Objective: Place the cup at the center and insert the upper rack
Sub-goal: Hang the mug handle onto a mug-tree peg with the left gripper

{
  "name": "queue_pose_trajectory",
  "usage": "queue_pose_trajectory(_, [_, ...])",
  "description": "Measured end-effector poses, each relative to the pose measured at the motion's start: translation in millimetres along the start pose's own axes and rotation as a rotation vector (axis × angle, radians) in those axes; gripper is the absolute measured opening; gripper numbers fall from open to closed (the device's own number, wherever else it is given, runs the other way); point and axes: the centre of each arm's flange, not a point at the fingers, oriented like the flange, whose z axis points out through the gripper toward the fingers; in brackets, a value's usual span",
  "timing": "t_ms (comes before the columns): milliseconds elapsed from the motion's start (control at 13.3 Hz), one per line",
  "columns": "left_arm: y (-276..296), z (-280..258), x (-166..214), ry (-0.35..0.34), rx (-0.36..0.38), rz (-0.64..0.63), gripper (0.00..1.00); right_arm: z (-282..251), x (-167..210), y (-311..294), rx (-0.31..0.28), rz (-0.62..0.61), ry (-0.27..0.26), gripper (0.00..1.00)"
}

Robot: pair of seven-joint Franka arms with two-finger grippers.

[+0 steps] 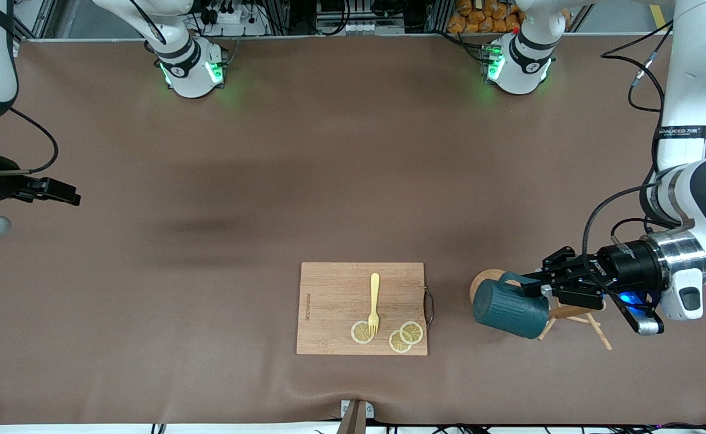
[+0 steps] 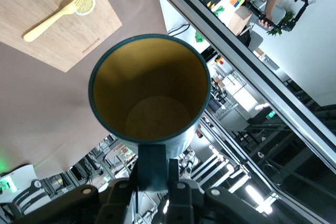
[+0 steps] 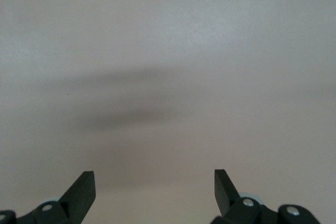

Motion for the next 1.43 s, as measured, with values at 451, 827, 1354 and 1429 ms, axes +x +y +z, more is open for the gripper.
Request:
queue_pose_trajectory(451, [-22.2,-2.3,4.8,-0.108,0.045,-0.016,0.21,0.0,0.0,-0.3,0.0,0.0,0.0,1.0])
queue_pose_trajectory(827, [-49.7,-26.5,32.0,-0.121,0.055,0.016,0.21,0.0,0.0,-3.8,-0.001,-0.006,0.0,1.0])
queue_pose_trajectory(1354, [-75.0,-49.6,61.6,-0.12,0.063,0.001,0.21,-0.1,0.0,-4.1,-0.001,-0.007,0.0,1.0])
queue_pose_trajectory(1429, [-76.8,-53.3,64.5,-0.113,0.062,-0.003,0.21,-0.1,0.0,-4.1,-0.001,-0.007,0.0,1.0])
